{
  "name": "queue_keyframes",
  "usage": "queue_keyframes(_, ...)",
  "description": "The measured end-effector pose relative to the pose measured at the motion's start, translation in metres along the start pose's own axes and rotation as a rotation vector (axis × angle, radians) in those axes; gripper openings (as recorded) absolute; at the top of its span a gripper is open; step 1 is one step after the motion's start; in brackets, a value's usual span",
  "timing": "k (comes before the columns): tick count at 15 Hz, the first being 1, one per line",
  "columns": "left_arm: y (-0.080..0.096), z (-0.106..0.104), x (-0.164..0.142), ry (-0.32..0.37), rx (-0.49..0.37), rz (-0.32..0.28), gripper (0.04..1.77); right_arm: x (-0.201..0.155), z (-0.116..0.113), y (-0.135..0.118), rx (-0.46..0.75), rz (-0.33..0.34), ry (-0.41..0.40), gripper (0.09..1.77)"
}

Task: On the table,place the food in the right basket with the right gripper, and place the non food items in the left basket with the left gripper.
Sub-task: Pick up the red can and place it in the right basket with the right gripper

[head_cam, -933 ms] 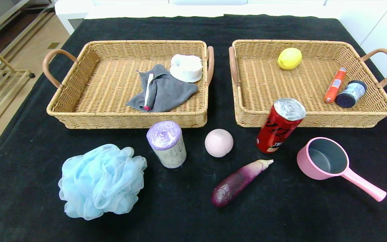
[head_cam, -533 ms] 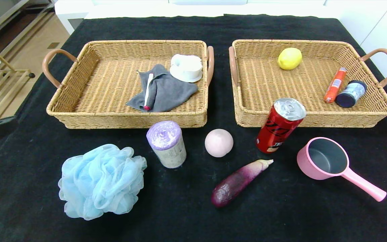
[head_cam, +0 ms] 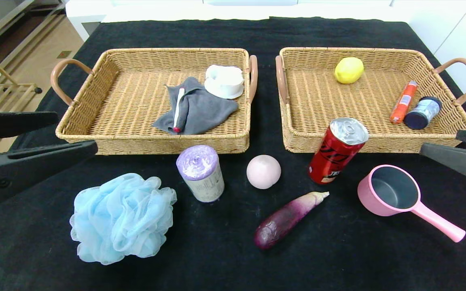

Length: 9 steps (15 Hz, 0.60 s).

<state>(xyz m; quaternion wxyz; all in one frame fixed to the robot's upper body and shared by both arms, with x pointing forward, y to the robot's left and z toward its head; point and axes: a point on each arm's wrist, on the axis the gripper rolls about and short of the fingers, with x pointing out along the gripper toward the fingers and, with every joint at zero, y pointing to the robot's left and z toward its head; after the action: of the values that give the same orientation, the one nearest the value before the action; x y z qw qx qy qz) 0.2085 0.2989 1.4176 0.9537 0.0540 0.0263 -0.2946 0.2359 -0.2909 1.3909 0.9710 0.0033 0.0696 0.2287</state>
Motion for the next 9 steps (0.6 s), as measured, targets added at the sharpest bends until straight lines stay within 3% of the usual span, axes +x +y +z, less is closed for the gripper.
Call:
queue_keyframes(5, -0.009, 0.001, 0.022, 0.023, 0.057, -0.117, 1.72, 0.017, -0.004, 0.007, -0.003, 0.061, 0.045, 1.71)
queue_keyframes(9, -0.012, -0.001, 0.036, 0.018, 0.070, -0.160, 1.72, 0.026, -0.006, 0.012, -0.007, 0.094, 0.057, 1.71)
